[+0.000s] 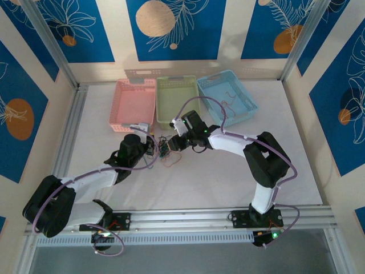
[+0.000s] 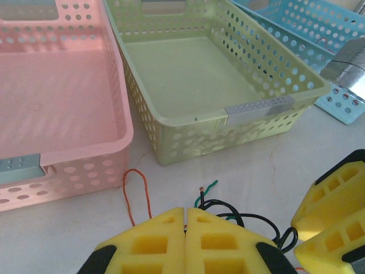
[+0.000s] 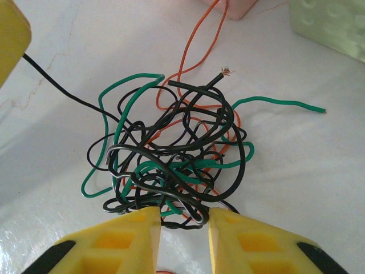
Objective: Untangle the cables
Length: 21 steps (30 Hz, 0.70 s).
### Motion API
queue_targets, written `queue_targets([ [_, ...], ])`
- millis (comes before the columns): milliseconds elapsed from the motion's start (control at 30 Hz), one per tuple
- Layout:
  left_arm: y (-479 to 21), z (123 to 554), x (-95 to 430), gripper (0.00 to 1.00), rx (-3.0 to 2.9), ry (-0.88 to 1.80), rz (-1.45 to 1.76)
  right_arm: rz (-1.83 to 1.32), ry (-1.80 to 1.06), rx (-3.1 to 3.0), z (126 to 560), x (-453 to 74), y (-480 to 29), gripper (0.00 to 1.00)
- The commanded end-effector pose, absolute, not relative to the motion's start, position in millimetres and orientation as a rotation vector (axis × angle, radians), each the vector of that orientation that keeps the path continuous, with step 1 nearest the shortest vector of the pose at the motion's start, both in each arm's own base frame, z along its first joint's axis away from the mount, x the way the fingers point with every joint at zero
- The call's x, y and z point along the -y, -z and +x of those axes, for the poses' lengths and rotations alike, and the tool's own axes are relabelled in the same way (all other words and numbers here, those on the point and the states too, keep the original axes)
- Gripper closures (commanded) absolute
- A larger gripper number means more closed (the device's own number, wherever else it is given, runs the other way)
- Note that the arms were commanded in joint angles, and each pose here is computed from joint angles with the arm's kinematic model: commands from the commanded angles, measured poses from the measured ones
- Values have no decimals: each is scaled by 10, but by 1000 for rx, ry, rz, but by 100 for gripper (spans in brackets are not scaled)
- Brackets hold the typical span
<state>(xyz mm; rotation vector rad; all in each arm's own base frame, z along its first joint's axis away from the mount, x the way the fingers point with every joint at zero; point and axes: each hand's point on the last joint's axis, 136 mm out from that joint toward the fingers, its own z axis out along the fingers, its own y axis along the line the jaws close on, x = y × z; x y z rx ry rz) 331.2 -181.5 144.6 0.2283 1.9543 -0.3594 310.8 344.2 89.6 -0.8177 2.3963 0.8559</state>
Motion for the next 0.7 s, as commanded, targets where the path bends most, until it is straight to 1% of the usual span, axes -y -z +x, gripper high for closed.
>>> queue_targets([
  [0,-1556,3345,1777,100,-1917,369,195,-848,-859,-2399,3100,-3502,-887,74],
  [100,-1552,3344,1779,100,-1918,369,196,-852,-861,-2396,3092,-3507,-887,77],
  [200,-1550,3343,1784,100,-1919,371,197,-853,-858,-2394,3093,-3511,-894,77],
  [333,-1557,3346,1784,100,-1917,370,197,-849,-844,-2401,3115,-3508,-879,65],
  [433,-1555,3341,1791,100,-1918,374,200,-840,-819,-2412,3151,-3495,-850,61],
  [567,-1551,3344,1788,100,-1919,373,199,-851,-818,-2423,3160,-3517,-821,62],
  [667,-1544,3344,1788,100,-1921,372,200,-859,-819,-2424,3145,-3525,-813,65],
])
